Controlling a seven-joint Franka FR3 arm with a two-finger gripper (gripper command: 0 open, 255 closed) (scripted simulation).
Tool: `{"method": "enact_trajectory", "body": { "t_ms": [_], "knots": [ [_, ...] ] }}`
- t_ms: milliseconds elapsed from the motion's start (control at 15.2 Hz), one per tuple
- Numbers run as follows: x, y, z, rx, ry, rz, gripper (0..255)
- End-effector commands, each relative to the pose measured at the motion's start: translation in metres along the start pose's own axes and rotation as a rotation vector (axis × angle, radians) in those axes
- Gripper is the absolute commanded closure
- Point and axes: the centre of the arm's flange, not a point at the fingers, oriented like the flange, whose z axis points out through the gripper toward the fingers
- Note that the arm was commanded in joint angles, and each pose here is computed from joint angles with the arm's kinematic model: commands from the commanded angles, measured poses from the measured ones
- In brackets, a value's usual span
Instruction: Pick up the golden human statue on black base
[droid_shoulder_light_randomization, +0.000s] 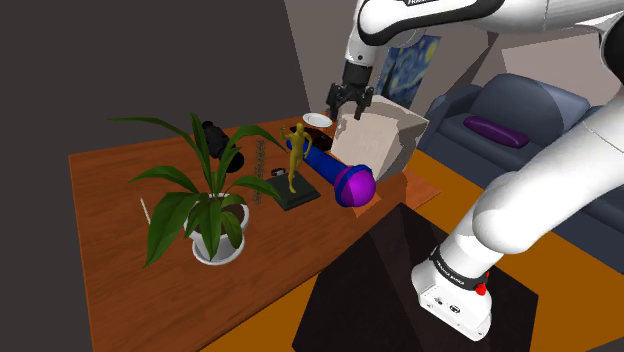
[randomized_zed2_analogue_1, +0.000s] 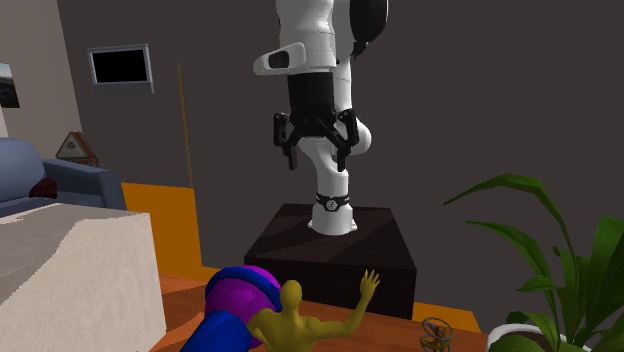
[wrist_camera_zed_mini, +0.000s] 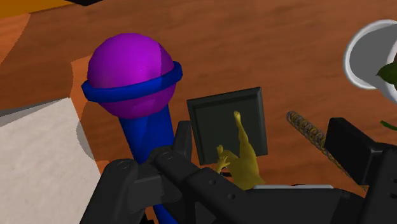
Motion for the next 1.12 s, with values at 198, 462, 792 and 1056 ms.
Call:
{"method": "enact_trajectory", "body": {
  "t_ms": [198,462,792,1056],
  "knots": [
    [0.058,-0.016,0.022,-0.005,0.011,0.025,0],
    [0.105,-0.026,0.041,-0.010,0.019,0.044,0],
    [0.165,-0.038,0.063,-0.016,0.030,0.069,0],
    [0.187,-0.041,0.082,-0.018,0.033,0.077,0]
  ]
}}
